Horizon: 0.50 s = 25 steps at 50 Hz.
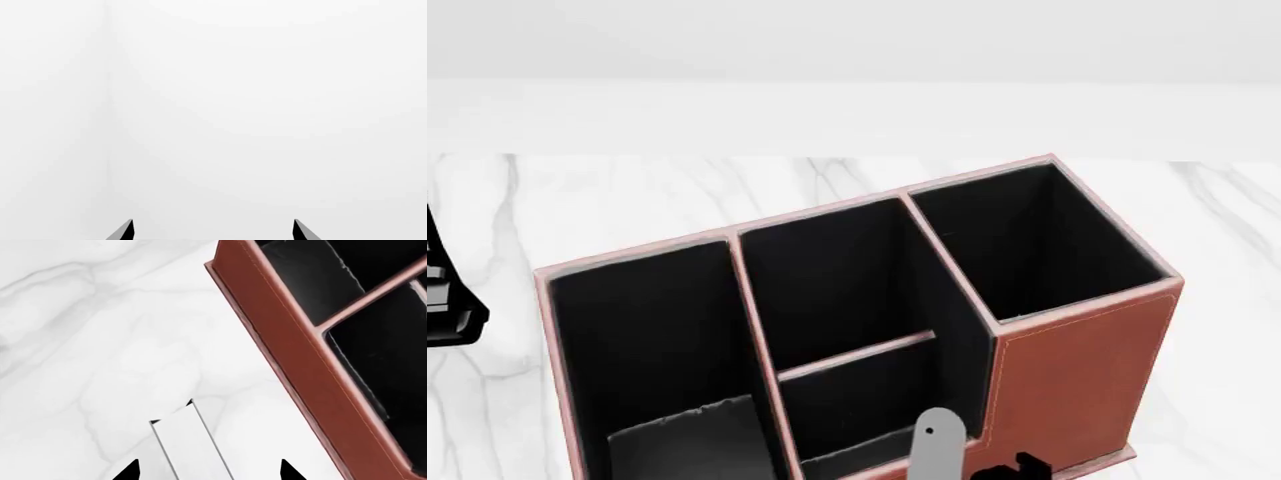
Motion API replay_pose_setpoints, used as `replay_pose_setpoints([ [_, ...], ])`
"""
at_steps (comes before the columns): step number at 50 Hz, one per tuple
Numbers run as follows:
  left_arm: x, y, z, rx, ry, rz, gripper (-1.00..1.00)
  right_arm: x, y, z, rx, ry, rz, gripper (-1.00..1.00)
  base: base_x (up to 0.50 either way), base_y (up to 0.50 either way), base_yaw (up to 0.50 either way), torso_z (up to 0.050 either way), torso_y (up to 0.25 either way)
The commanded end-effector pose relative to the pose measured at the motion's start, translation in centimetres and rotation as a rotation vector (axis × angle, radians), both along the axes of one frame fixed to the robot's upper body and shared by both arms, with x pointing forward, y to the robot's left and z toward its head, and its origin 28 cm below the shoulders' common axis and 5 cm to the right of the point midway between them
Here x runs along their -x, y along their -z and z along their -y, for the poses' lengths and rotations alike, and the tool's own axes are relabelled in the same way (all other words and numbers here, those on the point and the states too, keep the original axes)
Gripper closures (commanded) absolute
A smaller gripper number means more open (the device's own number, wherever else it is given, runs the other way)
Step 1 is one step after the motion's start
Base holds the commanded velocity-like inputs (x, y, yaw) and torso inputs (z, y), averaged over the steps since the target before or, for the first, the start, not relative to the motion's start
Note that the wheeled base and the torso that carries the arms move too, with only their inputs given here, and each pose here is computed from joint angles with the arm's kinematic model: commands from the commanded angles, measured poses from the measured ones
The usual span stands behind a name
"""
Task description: Pick up the book and place it in the front compartment of the caddy.
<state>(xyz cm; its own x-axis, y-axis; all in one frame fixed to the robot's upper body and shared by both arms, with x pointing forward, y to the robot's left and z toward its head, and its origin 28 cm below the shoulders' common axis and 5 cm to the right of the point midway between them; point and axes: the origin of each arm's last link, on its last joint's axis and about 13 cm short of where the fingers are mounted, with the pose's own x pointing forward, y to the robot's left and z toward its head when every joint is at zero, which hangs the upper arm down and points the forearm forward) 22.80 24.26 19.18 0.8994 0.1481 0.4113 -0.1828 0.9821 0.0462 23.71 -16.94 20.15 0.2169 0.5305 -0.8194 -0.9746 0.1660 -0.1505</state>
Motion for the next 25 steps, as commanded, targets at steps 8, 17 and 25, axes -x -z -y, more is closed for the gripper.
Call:
replay_pose_setpoints([
  [8,0.0,0.1,-0.2,0.013,-0.001,0.004,-1.00,-0.6,1.6,-0.6,0.005,-0.023,-0.038,-1.00,0.00,0.00,0.00,0.000,0.000],
  [17,0.0,0.1,-0.2,0.012,0.001,0.003,-1.00,-0.4,3.0,-0.7,0.027,-0.029,-0.081,-1.00,0.00,0.00,0.00,0.000,0.000],
  [25,0.0,0.2,-0.2,0.015,0.001,0.003,-1.00,-0.5,3.7,-0.7,0.039,-0.018,-0.095,-1.00,0.00,0.00,0.00,0.000,0.000],
])
